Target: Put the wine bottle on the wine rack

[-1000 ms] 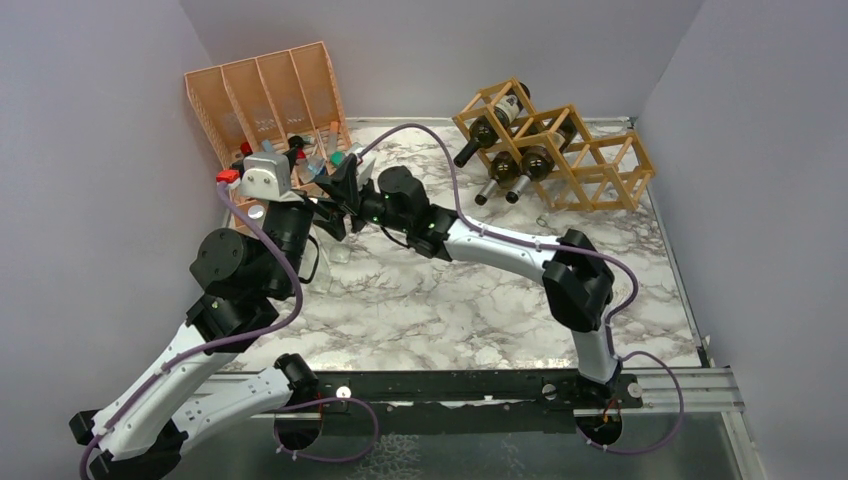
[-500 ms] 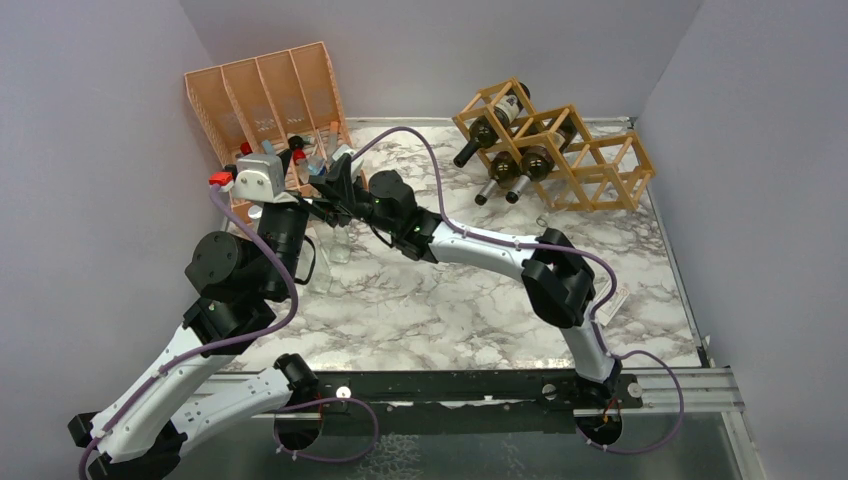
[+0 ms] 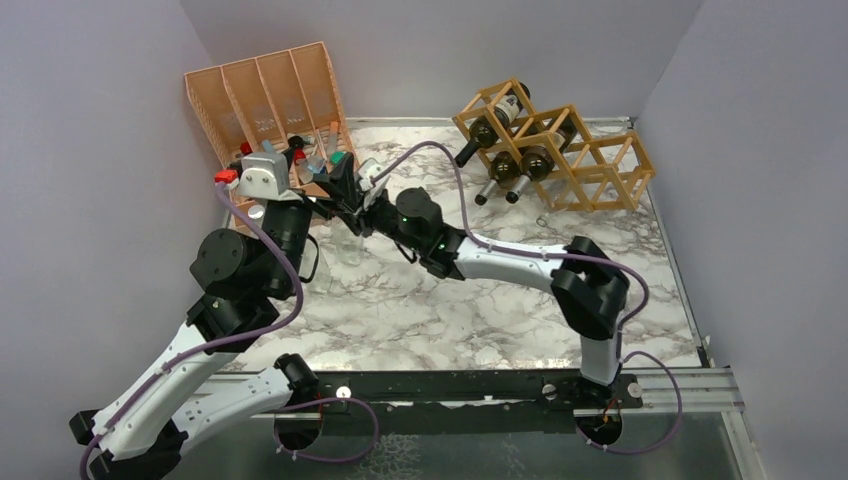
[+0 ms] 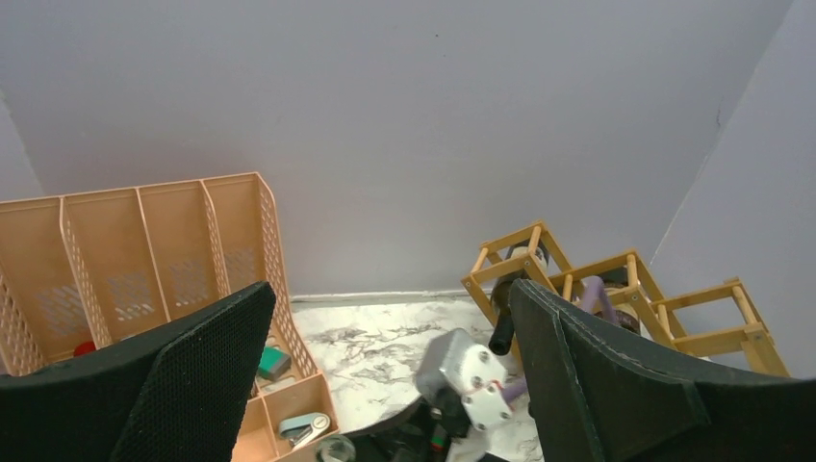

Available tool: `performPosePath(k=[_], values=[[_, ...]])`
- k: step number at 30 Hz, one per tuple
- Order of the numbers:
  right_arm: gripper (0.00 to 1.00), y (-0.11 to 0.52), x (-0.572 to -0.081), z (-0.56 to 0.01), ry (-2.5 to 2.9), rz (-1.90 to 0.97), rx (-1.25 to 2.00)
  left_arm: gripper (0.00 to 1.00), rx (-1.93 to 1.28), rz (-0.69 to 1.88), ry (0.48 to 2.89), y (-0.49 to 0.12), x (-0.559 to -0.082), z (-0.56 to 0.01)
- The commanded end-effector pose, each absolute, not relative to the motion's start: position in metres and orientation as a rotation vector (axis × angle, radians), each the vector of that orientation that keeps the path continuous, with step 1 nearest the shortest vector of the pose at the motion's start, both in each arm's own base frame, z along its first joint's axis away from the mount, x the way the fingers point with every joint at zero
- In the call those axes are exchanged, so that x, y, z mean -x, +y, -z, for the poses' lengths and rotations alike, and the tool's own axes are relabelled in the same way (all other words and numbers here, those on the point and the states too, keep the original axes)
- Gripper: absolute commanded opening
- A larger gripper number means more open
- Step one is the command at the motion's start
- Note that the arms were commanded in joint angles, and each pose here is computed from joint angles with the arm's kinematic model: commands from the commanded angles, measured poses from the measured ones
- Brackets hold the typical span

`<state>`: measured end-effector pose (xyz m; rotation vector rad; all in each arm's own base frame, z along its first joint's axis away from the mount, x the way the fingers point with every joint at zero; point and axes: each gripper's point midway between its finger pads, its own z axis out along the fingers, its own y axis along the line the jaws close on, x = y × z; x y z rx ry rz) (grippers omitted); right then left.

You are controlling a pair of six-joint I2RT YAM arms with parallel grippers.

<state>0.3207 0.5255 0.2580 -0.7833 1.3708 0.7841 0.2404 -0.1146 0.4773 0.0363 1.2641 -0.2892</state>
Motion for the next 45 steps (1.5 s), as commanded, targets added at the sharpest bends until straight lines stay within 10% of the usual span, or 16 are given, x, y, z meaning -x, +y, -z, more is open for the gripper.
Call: performPosePath(k=[1,24,45], values=[[0.03,0.474,-0.314,-0.333,1.229,-0.722,0.606,0.99,-0.021,0.301,1.241,-0.119,-0.244,-0.480],[0.01,0.197,-0.270,-0.378,1.507,-0.304,-0.062,0.99,-0.780,0.604,1.147,-0.294,-0.247,-0.357],[0.01,0.197,-0.254,-0.420,1.485,-0.497,-0.108,0.99,-0.982,0.943,1.234,-0.382,-0.247,-0.273]])
